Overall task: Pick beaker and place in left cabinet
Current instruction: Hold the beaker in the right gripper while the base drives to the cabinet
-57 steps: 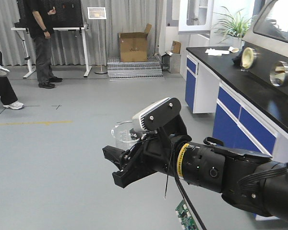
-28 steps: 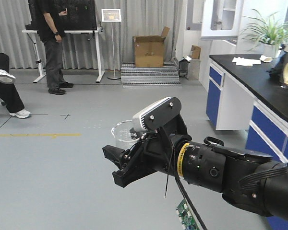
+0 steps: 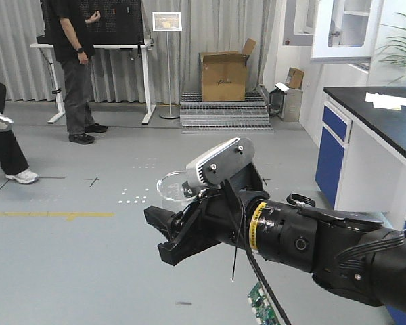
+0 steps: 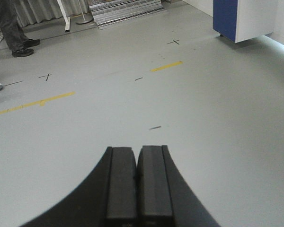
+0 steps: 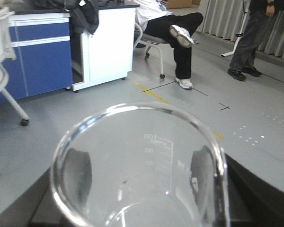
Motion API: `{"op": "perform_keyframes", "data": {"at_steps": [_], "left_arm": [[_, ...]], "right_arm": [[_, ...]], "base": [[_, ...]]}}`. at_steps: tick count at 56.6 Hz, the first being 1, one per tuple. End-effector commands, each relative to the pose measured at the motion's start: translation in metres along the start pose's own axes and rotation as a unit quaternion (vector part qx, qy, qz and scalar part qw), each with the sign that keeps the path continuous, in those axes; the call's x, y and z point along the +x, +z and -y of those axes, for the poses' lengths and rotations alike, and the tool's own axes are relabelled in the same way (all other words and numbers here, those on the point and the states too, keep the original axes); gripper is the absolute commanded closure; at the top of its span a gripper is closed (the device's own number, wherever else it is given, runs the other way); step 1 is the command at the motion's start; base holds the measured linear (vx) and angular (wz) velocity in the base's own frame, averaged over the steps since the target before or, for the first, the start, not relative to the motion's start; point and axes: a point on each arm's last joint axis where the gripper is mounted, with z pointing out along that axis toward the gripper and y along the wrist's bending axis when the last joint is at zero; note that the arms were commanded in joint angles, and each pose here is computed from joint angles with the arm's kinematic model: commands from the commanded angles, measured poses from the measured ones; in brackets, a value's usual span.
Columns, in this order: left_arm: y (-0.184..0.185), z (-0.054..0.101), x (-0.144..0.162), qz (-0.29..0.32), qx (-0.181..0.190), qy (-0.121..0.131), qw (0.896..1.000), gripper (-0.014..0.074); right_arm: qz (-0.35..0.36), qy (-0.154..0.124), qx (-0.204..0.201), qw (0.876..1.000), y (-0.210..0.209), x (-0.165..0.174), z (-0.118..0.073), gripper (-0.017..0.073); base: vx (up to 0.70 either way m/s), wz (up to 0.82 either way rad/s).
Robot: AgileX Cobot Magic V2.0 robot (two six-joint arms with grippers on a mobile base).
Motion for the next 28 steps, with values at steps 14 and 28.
{"op": "perform_keyframes", "data": {"at_steps": [14,28], "left_arm": [[-0.0033,-0.0013,-0.0136,0.055,-0.004,-0.002,0.998,0.0600],[-0.0033,-0.0013,-0.0136,0.055,-0.004,-0.002,0.998,0.0600]], "right_arm": [[0.047,-0.002,-0.006,0.999,-0.0134,-0.0271,-0.0010,0.0459],[0.047,-0.001,-0.007,0.999,-0.0134,-0.0271,-0.0011,0.0459]], "base": [[0.71,-0.02],[0.73,-0.03]]}}
